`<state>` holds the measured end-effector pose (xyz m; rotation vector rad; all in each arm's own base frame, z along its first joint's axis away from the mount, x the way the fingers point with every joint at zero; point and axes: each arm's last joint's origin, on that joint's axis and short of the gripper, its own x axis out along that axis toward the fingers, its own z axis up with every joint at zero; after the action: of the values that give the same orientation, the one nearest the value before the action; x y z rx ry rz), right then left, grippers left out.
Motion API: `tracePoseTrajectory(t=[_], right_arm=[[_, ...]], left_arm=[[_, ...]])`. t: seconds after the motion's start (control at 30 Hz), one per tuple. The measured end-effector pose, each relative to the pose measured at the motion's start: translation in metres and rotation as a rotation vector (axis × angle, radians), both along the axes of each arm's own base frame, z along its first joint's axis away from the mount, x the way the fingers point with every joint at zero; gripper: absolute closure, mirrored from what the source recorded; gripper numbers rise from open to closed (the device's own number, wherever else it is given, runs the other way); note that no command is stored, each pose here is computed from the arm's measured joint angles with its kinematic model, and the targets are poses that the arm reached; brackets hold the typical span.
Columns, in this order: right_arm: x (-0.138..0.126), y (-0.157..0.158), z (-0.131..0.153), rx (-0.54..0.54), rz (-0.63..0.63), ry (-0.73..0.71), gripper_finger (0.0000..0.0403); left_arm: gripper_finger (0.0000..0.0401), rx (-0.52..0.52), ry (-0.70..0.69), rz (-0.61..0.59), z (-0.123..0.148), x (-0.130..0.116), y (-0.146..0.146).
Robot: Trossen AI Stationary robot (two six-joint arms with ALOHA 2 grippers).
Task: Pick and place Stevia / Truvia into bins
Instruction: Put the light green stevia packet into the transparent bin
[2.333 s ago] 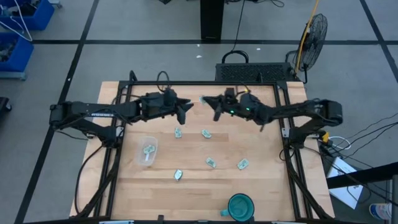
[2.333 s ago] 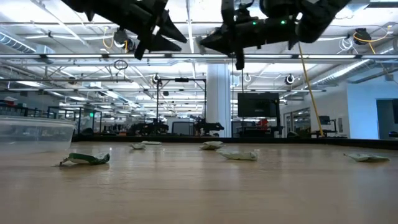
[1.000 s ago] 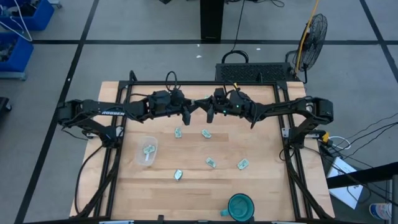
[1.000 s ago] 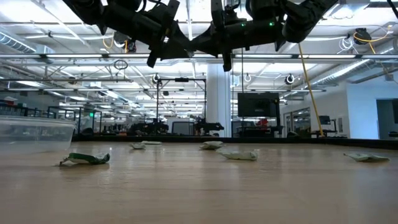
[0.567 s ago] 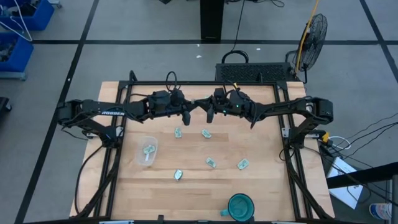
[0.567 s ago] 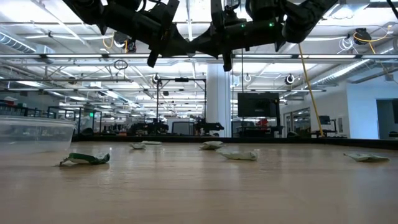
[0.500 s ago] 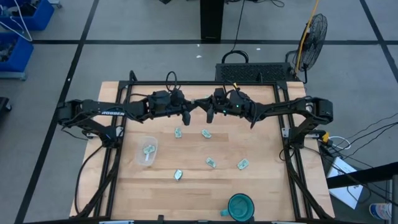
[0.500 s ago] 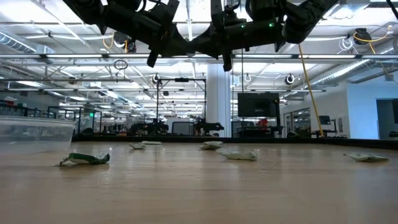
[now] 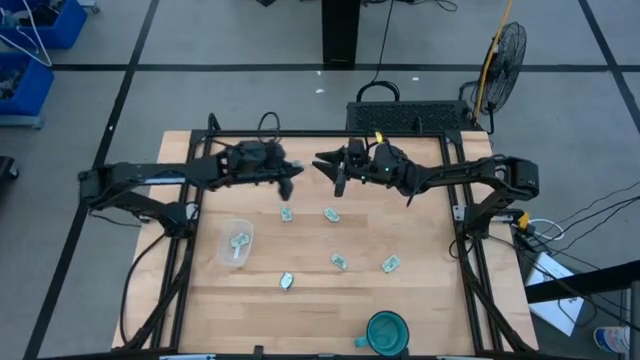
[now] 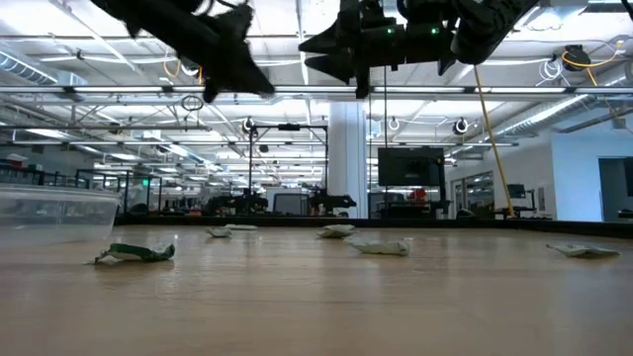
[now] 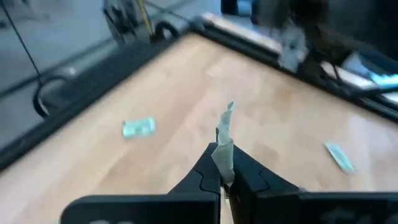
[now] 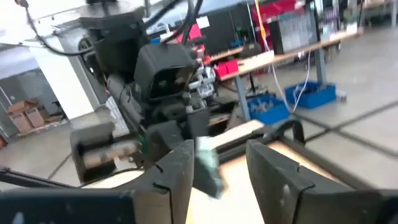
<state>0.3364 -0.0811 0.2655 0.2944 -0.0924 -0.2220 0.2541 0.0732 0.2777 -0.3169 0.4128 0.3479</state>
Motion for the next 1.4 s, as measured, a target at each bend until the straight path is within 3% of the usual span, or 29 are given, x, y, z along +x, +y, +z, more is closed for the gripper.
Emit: tracePoseTrajectory(t=[0.07,0.2,0.33,0.43,0.63,0.77,0.93,1.07,1.4], right_arm=[[-0.002,-0.001,0.004,-0.044,-0.007,-0.003,0.026],[-0.004,-0.006,0.005,-0.061,-0.025,0.001,0.0262],[-0.005,-0.012,0.004,-0.051,-0.042,0.006,0.0263],[-0.006,-0.014,0.004,-0.053,-0.05,0.008,0.0263],[-0.008,-0.02,0.004,-0.053,-0.068,0.009,0.0263],[-0.008,-0.021,0.004,-0.052,-0.071,0.01,0.0263],[-0.008,-0.021,0.002,-0.048,-0.07,0.028,0.0263],[-0.008,-0.021,0.001,-0.045,-0.07,0.038,0.0263],[-0.008,-0.021,0.0,-0.024,-0.067,0.041,0.0263]], left_arm=[[0.0394,-0.047,0.035,-0.045,0.008,-0.018,-0.006],[0.0393,-0.245,0.197,-0.161,0.01,-0.06,-0.024],[0.0394,-0.457,0.518,-0.152,-0.005,-0.099,-0.045],[0.0392,-0.539,0.707,-0.111,-0.013,-0.115,-0.054],[0.0394,-0.525,0.74,-0.175,-0.034,-0.108,-0.064],[0.0387,-0.513,0.843,-0.191,-0.06,-0.103,-0.066],[0.0388,-0.51,0.931,-0.298,-0.09,-0.091,-0.07],[0.0394,-0.47,0.987,-0.268,-0.102,-0.083,-0.068],[0.0325,-0.419,1.097,-0.236,-0.121,-0.074,-0.064]])
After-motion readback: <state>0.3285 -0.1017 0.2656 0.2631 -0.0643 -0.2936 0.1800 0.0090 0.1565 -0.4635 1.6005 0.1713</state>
